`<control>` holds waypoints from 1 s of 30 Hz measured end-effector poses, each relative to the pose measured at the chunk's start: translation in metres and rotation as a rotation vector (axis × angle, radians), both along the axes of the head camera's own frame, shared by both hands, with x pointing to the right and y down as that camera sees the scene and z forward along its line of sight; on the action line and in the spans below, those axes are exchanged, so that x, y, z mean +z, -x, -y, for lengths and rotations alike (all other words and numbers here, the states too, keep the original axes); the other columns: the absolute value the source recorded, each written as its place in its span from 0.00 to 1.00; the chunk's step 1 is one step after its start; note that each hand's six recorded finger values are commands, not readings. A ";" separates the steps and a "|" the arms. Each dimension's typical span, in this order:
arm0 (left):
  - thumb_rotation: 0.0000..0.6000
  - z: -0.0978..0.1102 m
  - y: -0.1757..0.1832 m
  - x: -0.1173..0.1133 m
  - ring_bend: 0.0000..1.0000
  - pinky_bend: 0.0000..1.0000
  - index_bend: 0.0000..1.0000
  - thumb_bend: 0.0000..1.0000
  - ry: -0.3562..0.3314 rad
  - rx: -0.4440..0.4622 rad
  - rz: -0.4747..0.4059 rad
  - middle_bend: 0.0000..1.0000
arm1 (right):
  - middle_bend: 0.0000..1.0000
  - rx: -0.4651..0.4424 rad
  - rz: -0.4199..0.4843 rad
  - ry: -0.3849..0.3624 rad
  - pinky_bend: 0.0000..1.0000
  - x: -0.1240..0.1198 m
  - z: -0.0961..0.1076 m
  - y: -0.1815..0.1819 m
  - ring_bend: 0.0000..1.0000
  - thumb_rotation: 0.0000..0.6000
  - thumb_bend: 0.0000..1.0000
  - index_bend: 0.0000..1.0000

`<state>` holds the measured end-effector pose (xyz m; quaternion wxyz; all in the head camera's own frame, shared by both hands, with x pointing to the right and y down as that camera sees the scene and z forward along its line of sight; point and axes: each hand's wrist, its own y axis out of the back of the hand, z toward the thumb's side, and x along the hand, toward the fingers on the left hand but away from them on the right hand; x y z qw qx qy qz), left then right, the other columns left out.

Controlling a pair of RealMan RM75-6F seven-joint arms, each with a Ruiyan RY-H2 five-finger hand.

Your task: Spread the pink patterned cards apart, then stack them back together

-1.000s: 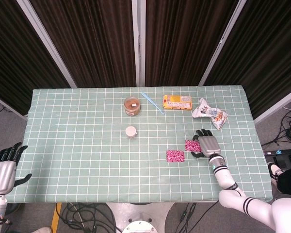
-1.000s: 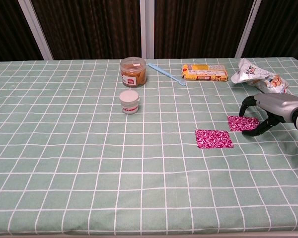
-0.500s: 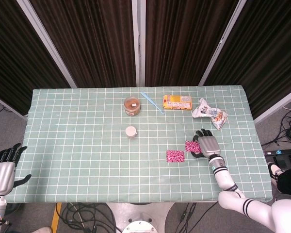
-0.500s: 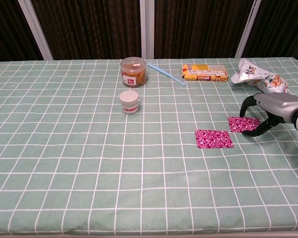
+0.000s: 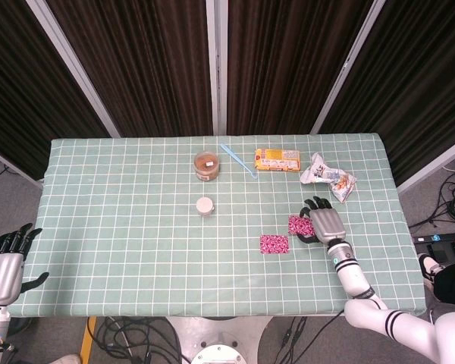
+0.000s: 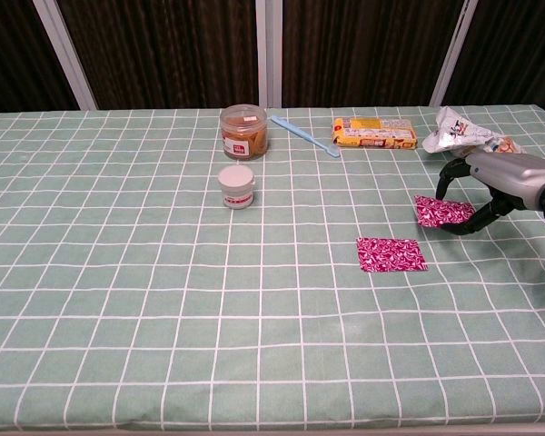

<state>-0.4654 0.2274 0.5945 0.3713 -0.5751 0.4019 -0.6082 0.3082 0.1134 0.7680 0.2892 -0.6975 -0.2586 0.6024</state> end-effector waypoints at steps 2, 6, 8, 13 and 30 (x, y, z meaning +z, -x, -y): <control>1.00 0.001 0.000 0.000 0.18 0.19 0.22 0.09 -0.001 0.001 0.000 0.22 | 0.12 -0.008 0.030 0.009 0.09 -0.004 -0.001 0.007 0.00 0.76 0.19 0.41; 1.00 0.000 -0.001 0.000 0.18 0.19 0.22 0.09 0.002 0.000 0.000 0.22 | 0.12 -0.068 0.089 0.032 0.09 -0.011 -0.009 0.031 0.00 0.75 0.19 0.40; 1.00 -0.001 0.000 0.001 0.18 0.19 0.22 0.09 0.004 -0.002 0.000 0.22 | 0.12 -0.094 0.103 0.044 0.09 -0.010 -0.013 0.041 0.00 0.75 0.19 0.40; 1.00 -0.004 0.002 0.001 0.18 0.19 0.22 0.09 0.008 -0.009 -0.001 0.22 | 0.12 -0.144 0.105 0.069 0.09 -0.001 -0.024 0.058 0.00 0.75 0.19 0.40; 1.00 -0.007 0.004 0.002 0.18 0.19 0.22 0.09 0.011 -0.015 -0.008 0.22 | 0.11 -0.176 0.082 0.078 0.09 0.008 -0.035 0.066 0.00 0.75 0.18 0.37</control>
